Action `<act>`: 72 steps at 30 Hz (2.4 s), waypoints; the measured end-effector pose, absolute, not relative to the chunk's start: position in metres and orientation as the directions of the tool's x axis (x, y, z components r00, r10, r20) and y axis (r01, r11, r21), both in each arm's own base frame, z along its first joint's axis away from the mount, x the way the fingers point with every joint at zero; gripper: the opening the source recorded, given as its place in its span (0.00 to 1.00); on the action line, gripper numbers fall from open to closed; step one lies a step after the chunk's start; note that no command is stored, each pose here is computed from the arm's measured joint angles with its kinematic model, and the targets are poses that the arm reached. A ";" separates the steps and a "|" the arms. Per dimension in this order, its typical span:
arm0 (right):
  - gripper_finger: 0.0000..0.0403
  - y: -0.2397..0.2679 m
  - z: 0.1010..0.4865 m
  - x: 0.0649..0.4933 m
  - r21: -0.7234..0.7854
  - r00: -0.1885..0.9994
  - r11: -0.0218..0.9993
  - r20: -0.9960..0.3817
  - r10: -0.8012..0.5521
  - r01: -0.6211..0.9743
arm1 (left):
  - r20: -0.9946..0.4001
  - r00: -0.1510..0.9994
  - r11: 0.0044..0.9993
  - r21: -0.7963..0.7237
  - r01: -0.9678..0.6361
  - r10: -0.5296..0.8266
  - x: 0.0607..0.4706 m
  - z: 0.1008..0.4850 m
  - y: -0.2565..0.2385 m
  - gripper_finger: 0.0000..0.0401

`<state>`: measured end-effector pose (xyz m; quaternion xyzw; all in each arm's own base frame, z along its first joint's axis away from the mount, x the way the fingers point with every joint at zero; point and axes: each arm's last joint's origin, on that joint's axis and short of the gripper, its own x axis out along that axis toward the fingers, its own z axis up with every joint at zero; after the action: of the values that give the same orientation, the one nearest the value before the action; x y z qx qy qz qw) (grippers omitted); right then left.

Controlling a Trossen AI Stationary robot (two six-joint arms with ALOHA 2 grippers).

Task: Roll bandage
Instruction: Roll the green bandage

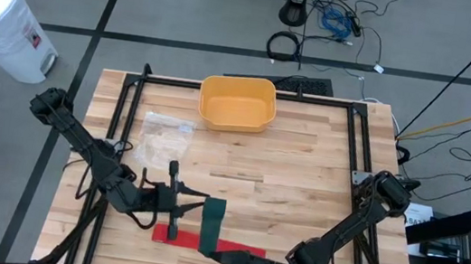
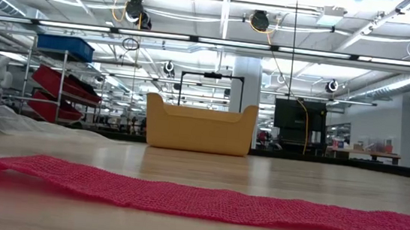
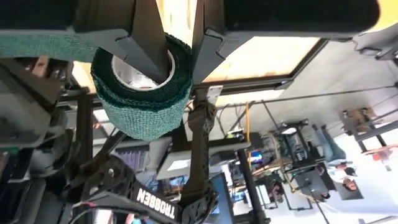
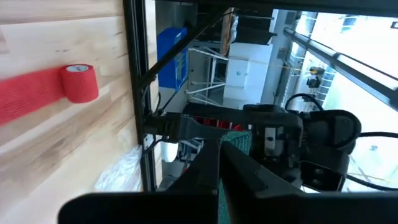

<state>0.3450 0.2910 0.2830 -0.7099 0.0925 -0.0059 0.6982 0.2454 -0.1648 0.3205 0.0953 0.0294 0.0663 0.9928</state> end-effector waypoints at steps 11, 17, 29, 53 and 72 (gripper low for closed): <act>0.00 0.292 0.291 0.346 -0.998 0.988 0.032 -0.061 -0.139 -0.057 | -0.046 0.982 0.963 0.214 -0.167 0.181 0.245 0.320 -0.163 0.18; 0.00 0.291 0.295 0.347 -0.999 0.990 0.017 -0.030 -0.140 -0.028 | -0.061 0.987 0.965 0.227 -0.134 0.151 0.245 0.319 -0.164 0.18; 0.00 0.283 0.306 0.351 -0.998 0.975 0.026 0.042 -0.220 0.049 | -0.097 0.990 0.965 0.253 -0.075 0.102 0.245 0.314 -0.165 0.18; 0.00 0.279 0.311 0.351 -0.997 0.945 0.003 0.069 -0.321 0.074 | -0.125 0.986 0.965 0.253 -0.075 0.110 0.245 0.311 -0.165 0.18; 0.00 0.276 0.314 0.349 -0.997 0.903 -0.010 0.072 -0.423 0.075 | -0.123 0.985 0.968 0.235 -0.090 0.122 0.245 0.311 -0.165 0.18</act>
<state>0.3491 0.2759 0.3139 -0.6876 0.1265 -0.1800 0.6920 0.2447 -0.1647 0.3110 0.1152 0.0684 0.0536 0.9895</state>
